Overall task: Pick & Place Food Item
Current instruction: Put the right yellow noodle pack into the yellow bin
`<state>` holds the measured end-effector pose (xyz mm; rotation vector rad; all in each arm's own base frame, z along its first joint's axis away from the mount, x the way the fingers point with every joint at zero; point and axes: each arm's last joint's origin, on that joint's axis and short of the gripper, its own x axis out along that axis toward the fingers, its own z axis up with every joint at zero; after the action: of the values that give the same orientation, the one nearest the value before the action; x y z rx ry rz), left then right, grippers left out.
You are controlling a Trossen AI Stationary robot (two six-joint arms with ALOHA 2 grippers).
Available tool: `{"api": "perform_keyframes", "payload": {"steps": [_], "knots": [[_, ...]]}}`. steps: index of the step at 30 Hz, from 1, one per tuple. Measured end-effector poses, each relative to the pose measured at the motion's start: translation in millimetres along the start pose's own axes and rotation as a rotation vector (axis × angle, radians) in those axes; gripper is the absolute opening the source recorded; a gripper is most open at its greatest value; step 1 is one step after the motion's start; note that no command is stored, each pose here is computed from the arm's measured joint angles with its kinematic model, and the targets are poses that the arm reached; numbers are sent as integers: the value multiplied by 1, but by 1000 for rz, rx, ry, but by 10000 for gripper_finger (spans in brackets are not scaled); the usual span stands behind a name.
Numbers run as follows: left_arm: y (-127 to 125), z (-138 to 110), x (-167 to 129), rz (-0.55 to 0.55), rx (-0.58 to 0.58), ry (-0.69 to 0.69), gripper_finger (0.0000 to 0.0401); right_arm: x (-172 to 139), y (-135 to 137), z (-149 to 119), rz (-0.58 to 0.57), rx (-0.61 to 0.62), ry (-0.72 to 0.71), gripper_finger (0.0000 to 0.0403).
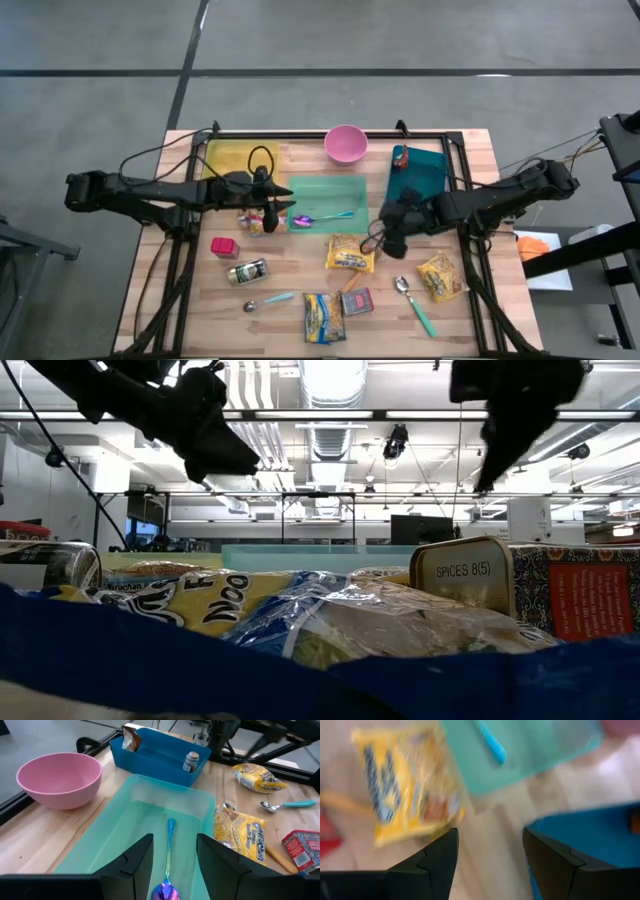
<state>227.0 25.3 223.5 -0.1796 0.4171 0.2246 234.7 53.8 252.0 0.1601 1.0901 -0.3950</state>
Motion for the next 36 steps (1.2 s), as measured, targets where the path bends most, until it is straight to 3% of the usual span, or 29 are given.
{"api": "perform_keyframes", "payload": {"steps": [8,14,26,36], "knots": [[0,0,0,-1,-1,-4,159,-11,31,-20,-3,-19,317,219],[0,0,0,-1,-2,-2,159,-14,57,-35,39,43,412,219],[0,0,0,-4,0,-1,159,-11,69,-60,16,230,485,219],[0,-1,0,-3,26,5,159,21,62,-84,-8,241,495,219]]}}
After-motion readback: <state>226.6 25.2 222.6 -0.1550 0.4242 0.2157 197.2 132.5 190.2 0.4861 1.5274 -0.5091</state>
